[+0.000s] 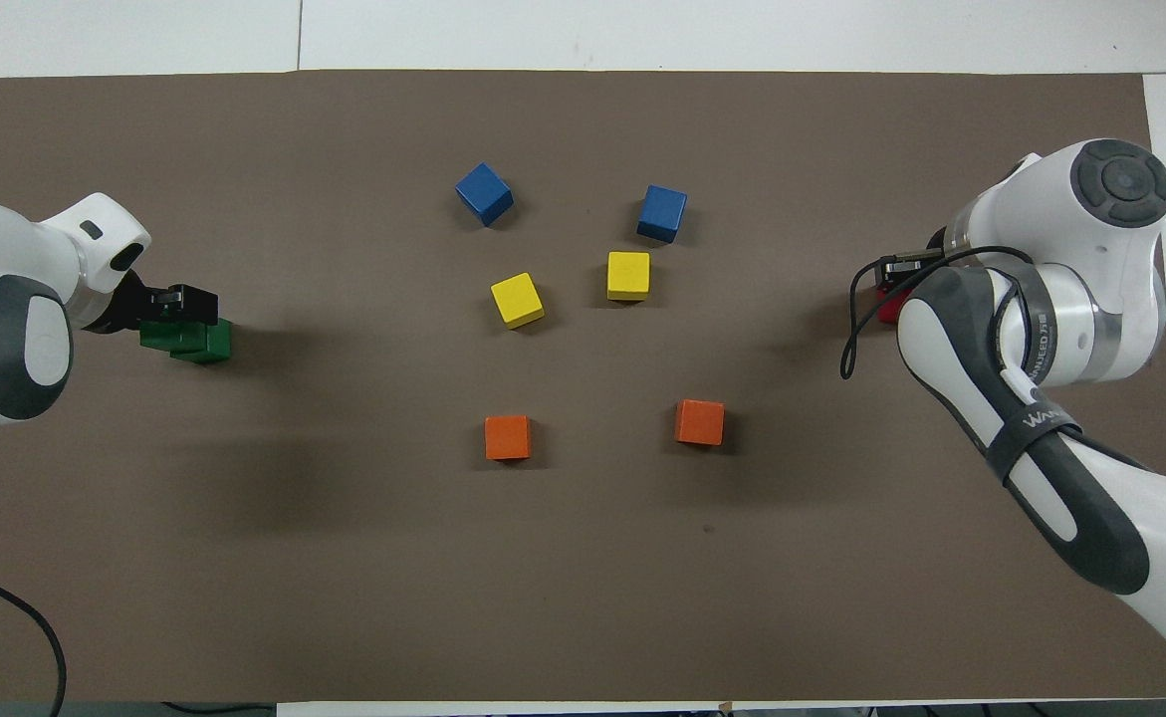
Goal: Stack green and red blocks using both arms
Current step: 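Stack green on green with the left gripper while the right gripper carries red, then release the green stack with the left gripper while the right gripper stacks red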
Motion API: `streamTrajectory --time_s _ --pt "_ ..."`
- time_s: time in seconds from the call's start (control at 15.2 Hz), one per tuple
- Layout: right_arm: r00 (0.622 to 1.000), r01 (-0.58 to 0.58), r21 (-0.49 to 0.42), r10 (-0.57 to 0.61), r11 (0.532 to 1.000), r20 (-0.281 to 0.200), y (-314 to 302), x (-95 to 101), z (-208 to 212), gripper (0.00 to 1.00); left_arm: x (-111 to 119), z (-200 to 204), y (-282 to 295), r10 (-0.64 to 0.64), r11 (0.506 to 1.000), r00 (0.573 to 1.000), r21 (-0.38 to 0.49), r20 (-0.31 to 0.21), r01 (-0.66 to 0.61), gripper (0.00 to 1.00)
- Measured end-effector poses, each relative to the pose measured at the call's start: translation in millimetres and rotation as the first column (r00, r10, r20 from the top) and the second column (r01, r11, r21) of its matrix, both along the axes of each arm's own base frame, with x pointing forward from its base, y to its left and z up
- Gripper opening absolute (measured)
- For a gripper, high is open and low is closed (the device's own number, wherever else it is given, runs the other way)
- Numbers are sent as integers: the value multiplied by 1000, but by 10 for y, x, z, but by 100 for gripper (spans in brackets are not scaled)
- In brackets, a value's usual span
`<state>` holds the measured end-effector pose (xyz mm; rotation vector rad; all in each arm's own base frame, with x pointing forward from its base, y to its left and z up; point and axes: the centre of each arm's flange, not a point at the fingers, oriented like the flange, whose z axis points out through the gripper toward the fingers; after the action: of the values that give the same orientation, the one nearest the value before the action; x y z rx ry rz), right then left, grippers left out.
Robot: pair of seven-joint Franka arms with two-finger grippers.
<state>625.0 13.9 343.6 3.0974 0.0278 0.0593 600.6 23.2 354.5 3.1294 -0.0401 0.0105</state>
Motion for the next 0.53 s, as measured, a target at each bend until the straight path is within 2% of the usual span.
streamTrajectory --time_s 0.13,0.33,0.39,0.53 --pt "1000 0 1 0 1000 7 -2 -18 -2 55 -7 92 0 0 1000 1000 1 4 0 100" --pt "1000 5 2 -5 1000 18 -4 -26 -5 56 -49 524 -2 -1 1000 1000 3 -21 1 100" --pt "1000 7 3 -7 1000 21 -4 -34 -29 63 -77 722 -3 -1 1000 1000 4 -28 1 100" --pt "1000 7 3 -7 1000 19 -8 -60 -89 84 -169 1088 -9 -1 1000 999 7 -37 1 100"
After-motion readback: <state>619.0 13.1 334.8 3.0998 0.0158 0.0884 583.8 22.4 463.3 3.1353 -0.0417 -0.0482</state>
